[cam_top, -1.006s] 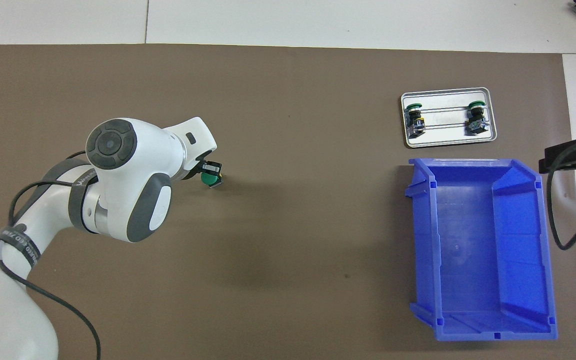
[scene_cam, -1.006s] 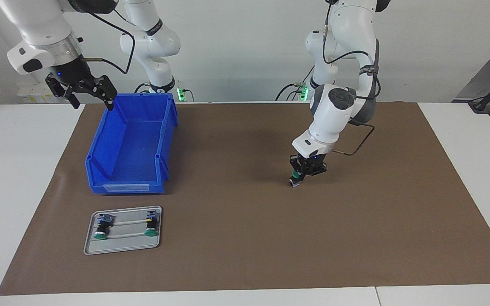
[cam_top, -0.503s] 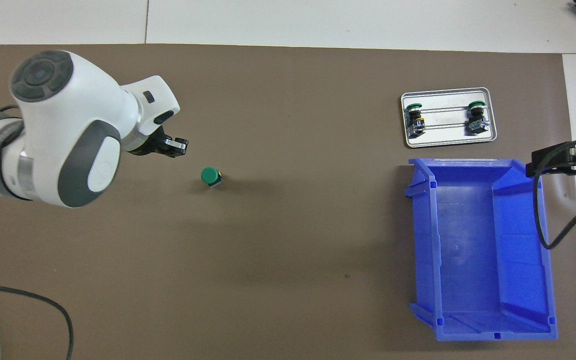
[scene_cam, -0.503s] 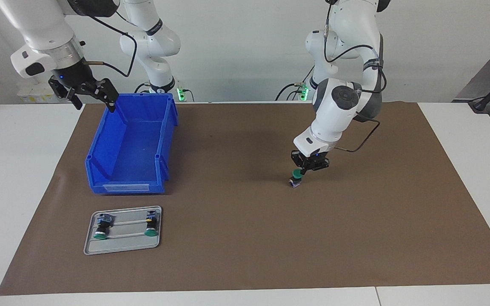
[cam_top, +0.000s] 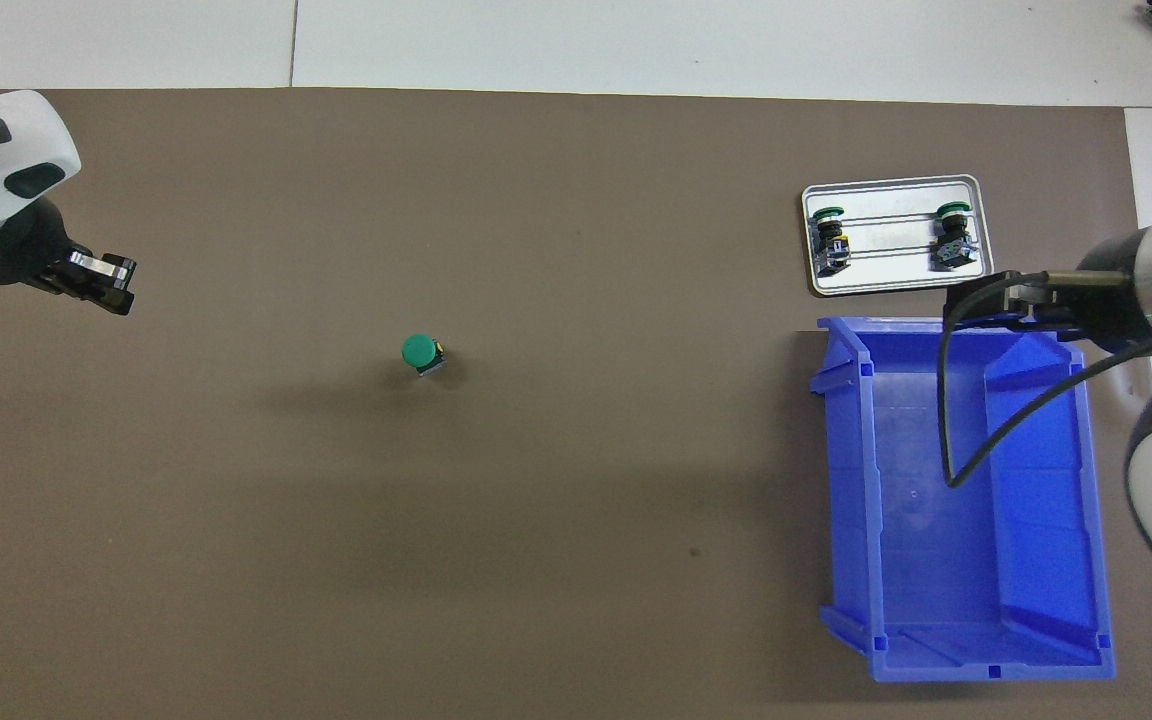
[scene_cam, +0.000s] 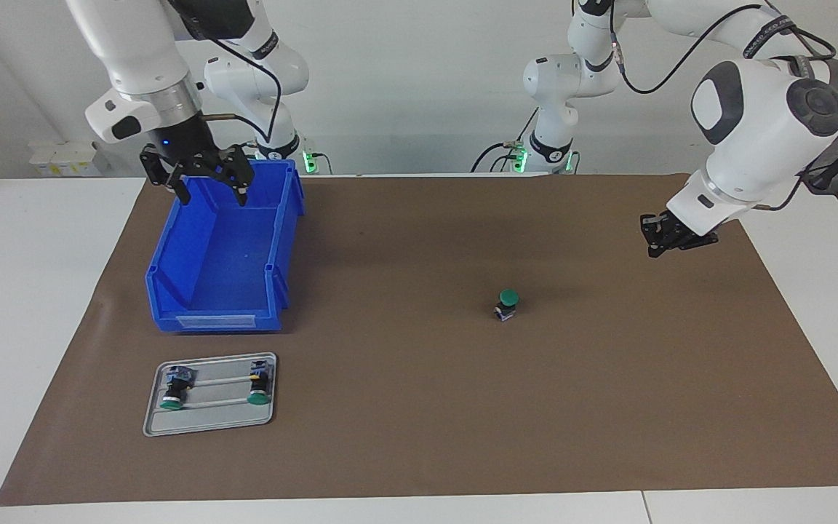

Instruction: Place and press button with both arms

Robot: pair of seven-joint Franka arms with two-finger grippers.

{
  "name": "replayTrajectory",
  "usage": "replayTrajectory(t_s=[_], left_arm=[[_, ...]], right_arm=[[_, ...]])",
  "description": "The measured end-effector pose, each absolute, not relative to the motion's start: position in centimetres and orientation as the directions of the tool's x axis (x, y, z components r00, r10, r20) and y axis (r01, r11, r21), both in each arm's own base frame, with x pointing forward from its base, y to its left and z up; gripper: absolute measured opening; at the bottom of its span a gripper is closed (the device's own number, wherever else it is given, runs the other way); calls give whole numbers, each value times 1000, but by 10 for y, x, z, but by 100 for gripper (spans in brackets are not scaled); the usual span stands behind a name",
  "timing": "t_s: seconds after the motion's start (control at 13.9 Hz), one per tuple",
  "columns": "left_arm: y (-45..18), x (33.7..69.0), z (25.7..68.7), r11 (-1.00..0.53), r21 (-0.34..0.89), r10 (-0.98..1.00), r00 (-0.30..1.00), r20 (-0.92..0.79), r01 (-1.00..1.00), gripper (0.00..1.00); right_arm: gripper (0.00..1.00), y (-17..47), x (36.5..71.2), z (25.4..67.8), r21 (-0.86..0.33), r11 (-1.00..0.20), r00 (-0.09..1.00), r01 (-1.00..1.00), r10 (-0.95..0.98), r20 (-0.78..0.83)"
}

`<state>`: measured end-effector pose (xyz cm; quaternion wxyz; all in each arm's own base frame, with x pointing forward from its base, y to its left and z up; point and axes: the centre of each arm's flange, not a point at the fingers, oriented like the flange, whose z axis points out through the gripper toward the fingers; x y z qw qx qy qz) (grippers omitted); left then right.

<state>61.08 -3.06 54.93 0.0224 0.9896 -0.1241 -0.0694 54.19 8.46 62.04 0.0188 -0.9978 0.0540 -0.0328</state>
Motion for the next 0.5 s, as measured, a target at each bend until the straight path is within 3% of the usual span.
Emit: replayTrajectory(t_s=[0.22, 0.5], left_arm=[[-30, 608, 584, -968, 53, -248, 964, -94, -244, 4], [-30, 606, 616, -970, 31, -239, 971, -8, -239, 44]], right_arm=[[100, 144, 538, 607, -68, -988, 984, -139, -145, 102], [100, 234, 543, 568, -132, -952, 948, -275, -292, 130]])
